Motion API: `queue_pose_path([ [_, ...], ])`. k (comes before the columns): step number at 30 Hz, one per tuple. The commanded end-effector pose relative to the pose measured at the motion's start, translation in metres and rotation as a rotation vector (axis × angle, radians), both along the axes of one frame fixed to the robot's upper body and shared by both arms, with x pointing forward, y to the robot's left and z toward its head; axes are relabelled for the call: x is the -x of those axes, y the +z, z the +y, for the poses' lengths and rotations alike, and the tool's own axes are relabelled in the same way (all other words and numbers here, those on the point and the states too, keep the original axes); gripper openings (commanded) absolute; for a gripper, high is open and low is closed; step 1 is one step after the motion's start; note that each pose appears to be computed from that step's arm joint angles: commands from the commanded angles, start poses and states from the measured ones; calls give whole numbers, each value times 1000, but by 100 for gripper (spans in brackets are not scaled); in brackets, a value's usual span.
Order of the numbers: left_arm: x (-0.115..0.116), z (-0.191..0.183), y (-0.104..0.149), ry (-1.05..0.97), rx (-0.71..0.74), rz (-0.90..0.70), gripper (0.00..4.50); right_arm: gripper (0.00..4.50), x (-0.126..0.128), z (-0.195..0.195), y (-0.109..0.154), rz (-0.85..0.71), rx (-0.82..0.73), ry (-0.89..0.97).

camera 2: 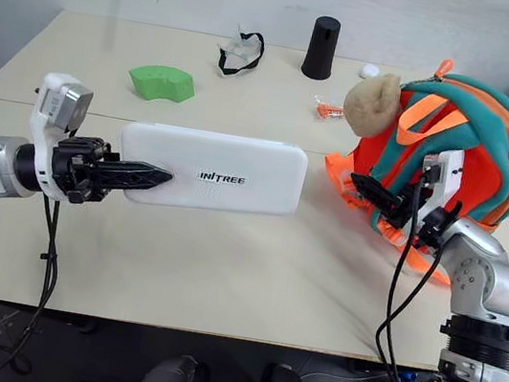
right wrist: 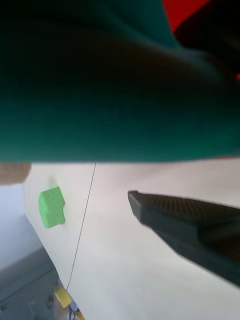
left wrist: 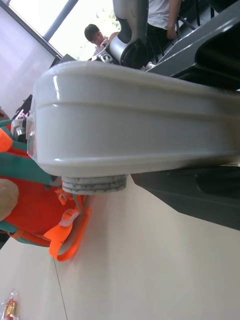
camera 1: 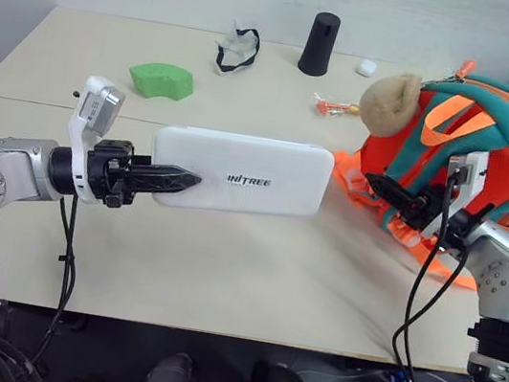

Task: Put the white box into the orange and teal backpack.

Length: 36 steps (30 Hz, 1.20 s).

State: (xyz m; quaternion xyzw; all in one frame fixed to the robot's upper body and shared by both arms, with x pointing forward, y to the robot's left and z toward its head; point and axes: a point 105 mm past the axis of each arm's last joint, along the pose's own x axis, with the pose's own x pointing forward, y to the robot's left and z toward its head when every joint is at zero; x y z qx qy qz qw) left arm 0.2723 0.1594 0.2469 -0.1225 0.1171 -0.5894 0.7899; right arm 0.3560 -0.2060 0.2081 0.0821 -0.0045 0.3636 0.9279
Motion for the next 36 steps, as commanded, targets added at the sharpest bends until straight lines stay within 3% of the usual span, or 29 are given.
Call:
queue_pose_path([
  [1,-3,7,14,31,7,-73,128,146,17,0,21,-81,-4,57],
  [5,-12,14,15,73,9,-80,128,10,32,4,19,-79,14,118],
  [6,-14,16,16,79,9,-82,128,1,35,6,19,-79,20,134],
  [17,-42,29,36,120,-15,-161,128,1,136,28,30,-14,38,582],
  [26,-44,1,38,-10,-5,-206,128,1,177,34,28,121,47,741],
  [36,-42,-44,50,-177,5,-300,128,1,176,40,14,137,77,747],
])
